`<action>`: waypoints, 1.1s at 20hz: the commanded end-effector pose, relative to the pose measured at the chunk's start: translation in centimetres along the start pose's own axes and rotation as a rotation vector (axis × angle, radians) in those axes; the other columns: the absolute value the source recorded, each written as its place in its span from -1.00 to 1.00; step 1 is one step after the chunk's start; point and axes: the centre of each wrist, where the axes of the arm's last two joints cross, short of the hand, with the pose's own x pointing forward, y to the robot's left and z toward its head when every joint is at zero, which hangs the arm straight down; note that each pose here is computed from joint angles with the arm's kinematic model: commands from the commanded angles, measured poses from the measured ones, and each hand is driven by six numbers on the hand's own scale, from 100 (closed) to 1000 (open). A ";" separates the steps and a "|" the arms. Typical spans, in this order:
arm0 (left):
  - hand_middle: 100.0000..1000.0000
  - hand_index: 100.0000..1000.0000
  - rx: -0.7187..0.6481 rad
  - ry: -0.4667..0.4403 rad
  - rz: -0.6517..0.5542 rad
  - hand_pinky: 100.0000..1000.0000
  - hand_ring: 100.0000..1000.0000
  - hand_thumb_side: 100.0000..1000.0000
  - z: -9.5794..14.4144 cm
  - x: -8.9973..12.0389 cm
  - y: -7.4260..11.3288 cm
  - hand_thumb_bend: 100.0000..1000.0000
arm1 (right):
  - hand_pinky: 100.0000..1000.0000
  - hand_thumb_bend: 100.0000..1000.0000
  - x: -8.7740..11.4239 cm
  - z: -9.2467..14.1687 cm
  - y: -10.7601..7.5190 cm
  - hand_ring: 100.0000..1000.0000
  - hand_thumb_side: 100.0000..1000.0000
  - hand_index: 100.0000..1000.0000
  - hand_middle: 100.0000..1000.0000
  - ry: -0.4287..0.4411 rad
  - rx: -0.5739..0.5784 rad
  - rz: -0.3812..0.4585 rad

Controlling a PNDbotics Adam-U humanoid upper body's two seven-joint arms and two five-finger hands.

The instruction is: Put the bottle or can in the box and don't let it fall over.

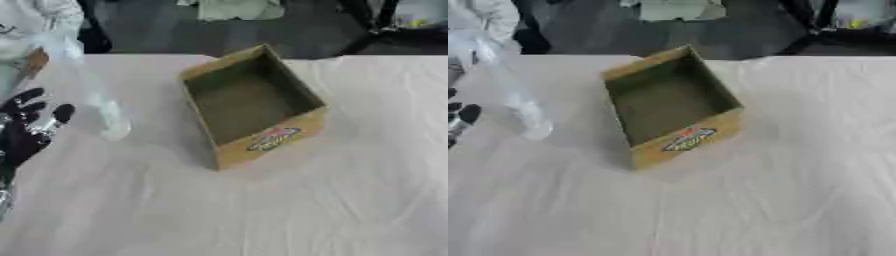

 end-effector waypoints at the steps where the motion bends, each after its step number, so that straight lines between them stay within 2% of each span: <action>1: 0.79 0.73 0.017 -0.019 -0.017 0.93 0.80 -0.02 -0.3 0.5 0.7 0.31 | 0.70 -1.00 1.1 -0.5 -0.5 0.44 0.30 0.65 0.53 -0.035 -0.007 0.013; 12: 0.81 0.73 0.044 0.015 -0.034 0.93 0.80 -0.01 -0.1 -0.2 0.8 0.29 | 0.70 -1.00 1.0 -0.5 -0.5 0.44 0.31 0.65 0.53 -0.031 -0.007 0.016; 22: 0.80 0.74 0.063 0.050 -0.037 0.94 0.80 -0.05 -1.1 -1.1 0.5 0.33 | 0.70 -1.00 0.8 -0.4 -0.4 0.44 0.33 0.65 0.52 -0.023 0.000 0.018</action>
